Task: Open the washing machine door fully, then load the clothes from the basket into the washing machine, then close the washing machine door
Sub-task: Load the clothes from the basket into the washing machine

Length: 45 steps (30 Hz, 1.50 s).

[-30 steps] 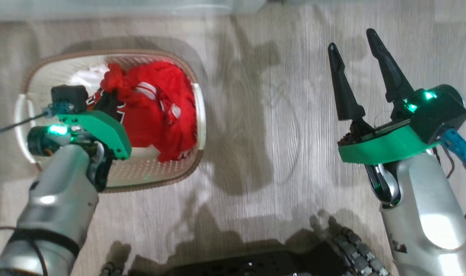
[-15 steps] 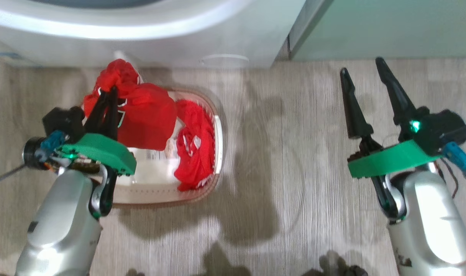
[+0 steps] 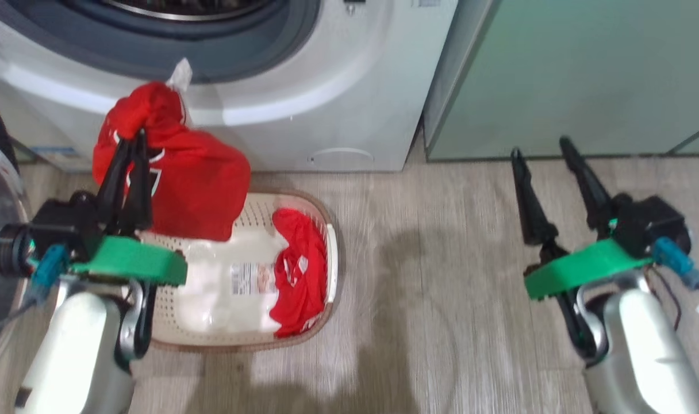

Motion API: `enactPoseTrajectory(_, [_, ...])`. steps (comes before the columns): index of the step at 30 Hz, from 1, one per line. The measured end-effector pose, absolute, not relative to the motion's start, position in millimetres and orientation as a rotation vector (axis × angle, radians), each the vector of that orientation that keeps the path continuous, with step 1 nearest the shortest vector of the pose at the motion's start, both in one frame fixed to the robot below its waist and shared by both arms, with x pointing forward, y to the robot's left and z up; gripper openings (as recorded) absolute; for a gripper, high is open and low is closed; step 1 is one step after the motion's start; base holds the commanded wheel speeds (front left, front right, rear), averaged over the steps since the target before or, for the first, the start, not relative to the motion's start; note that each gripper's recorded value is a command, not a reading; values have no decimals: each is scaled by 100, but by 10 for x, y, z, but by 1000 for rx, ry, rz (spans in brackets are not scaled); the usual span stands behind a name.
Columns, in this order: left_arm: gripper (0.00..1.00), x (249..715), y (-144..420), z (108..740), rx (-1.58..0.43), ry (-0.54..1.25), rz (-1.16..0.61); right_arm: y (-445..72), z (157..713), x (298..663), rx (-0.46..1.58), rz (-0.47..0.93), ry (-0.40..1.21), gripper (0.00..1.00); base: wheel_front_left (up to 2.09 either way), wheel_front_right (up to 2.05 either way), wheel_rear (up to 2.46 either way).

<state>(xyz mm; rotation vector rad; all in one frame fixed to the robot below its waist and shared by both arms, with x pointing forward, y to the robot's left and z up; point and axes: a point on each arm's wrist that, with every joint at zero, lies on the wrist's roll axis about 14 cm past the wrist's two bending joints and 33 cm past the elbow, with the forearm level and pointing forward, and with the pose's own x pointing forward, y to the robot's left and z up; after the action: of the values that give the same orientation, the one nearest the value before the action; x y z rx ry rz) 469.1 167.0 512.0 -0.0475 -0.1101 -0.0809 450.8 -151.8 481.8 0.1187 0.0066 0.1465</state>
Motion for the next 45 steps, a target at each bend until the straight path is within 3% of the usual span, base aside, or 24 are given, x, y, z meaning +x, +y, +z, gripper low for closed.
enactPoseTrajectory(20, [0, 4082, 1767, 5359, 15, -155, -49, -1625, 4964, 3919, 125, 116, 26, 100, 0, 0, 0])
enactPoseTrajectory(45, [0, 4054, 1825, 5332, 12, -141, -29, -1595, 5018, 3934, 125, 125, 21, 100, 0, 0, 0])
